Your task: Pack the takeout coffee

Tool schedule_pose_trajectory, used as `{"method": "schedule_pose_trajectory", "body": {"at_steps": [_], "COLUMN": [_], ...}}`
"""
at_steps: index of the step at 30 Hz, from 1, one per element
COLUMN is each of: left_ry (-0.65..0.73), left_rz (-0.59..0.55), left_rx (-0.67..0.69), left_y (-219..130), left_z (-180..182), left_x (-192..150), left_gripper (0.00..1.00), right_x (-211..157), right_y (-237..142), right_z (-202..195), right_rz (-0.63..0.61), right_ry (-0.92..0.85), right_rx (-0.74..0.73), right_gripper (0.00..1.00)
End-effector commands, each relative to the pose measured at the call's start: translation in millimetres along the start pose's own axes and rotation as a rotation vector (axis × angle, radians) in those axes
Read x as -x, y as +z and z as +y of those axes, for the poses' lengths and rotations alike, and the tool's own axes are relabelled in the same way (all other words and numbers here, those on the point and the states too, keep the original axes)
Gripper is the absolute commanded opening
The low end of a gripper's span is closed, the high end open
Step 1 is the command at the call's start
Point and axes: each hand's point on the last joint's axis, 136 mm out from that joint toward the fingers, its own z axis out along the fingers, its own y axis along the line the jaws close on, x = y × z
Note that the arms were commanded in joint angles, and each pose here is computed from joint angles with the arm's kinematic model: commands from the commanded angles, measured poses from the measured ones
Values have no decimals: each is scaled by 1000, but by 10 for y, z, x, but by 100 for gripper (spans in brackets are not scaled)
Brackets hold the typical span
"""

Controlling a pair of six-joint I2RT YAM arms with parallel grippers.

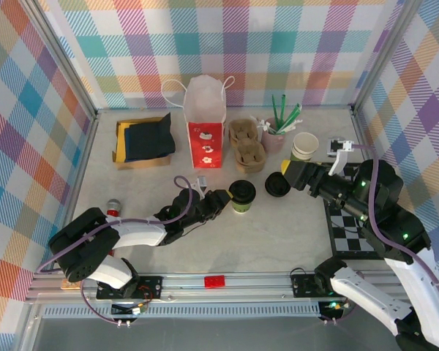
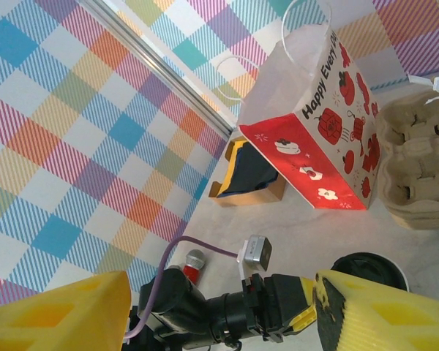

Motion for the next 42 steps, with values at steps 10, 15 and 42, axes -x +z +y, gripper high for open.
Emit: {"method": "schedule_pose_trajectory", "body": {"at_steps": [10,15,42], "left_ry": [59,67,236], "left_rz": [-34,-33,-9], "left_rx": [10,0,168], "left_y": [-93,-128,-117], "left_z": [-112,-177,-185], "left_x": [108,111,-42], "left_gripper": [35,41,63], "right_x": [4,-78,-880], "right_y": [18,88,1135], "right_z": [-43,-188,-1469], "right_rz": [-8,45,596], "right_ry": [-4,-12,-13], "right_rx": [-20,-96,-311], "right_gripper": [75,84,99]}}
